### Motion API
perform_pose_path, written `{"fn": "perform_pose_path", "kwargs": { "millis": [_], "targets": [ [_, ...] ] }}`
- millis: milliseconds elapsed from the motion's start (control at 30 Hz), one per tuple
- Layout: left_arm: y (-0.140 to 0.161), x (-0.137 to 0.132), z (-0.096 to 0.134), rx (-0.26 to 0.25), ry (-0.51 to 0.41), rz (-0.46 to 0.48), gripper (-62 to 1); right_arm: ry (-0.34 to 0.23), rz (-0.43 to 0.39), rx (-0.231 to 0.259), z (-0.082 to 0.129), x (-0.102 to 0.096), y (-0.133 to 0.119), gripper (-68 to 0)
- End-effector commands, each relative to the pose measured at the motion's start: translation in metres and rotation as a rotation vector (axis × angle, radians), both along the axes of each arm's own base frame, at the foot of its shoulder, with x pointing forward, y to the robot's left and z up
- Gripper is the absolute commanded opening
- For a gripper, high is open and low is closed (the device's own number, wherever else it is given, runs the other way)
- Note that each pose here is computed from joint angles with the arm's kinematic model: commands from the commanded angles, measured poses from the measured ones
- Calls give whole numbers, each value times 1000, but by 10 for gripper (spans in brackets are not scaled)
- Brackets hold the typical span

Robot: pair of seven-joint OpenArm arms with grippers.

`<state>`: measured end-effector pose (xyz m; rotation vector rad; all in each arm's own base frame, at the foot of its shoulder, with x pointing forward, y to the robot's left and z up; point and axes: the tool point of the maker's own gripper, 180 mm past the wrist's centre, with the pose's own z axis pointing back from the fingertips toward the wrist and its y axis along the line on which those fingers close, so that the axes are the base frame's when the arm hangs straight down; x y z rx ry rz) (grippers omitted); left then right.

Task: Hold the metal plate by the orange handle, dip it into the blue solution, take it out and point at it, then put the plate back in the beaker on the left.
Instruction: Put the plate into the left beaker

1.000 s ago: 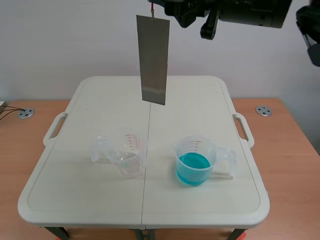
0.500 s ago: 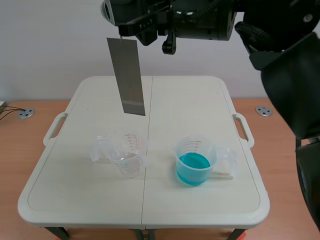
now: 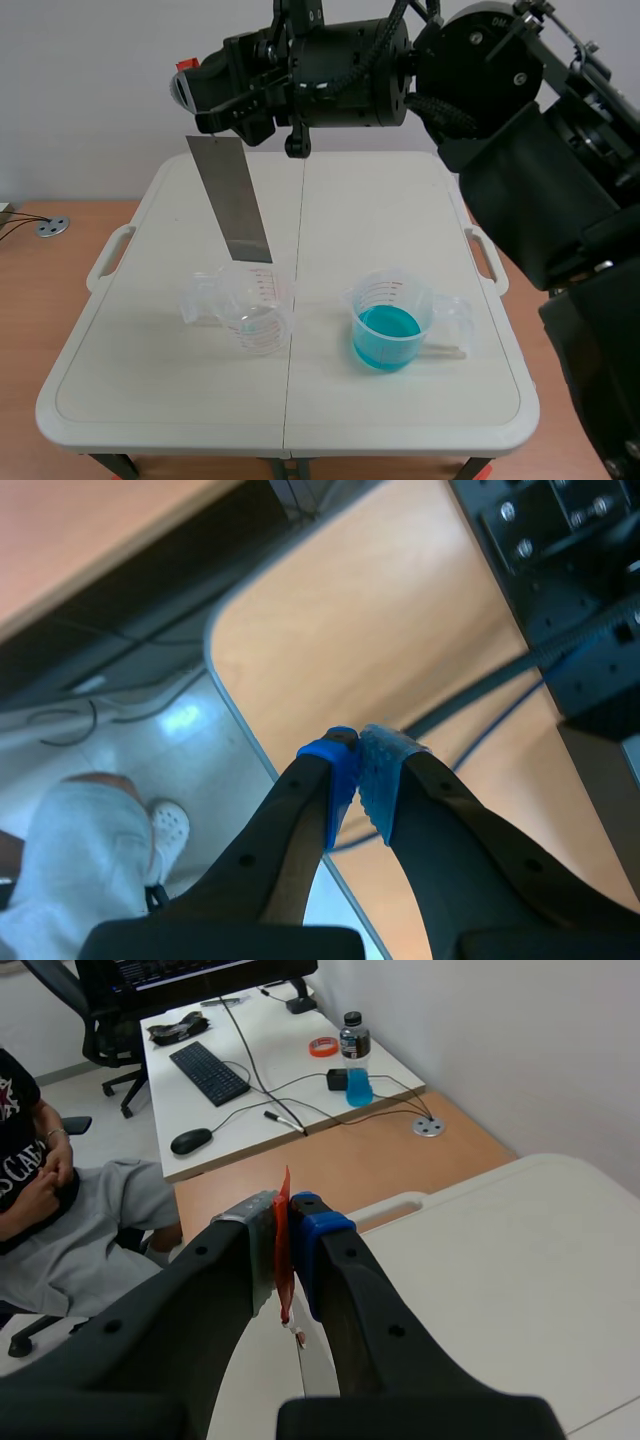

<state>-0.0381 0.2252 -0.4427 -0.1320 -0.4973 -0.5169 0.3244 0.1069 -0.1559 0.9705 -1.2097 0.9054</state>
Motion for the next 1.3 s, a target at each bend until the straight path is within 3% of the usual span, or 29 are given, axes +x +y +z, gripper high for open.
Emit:
{"fn": "perform_pose_path", "kwargs": {
  "millis": [0,567,1267],
  "targets": [
    [-4,4,2,-14,-17,6,-562,-39,-1,34,18,4,0,-665],
    [-3,-1,-1,-7,10,9,-562,32,4,-26,-10,-3,-1,-665],
    [7,-5,-10,19,46,19,-562,91,-6,-49,-34,-7,-2,-665]
  ]
}}
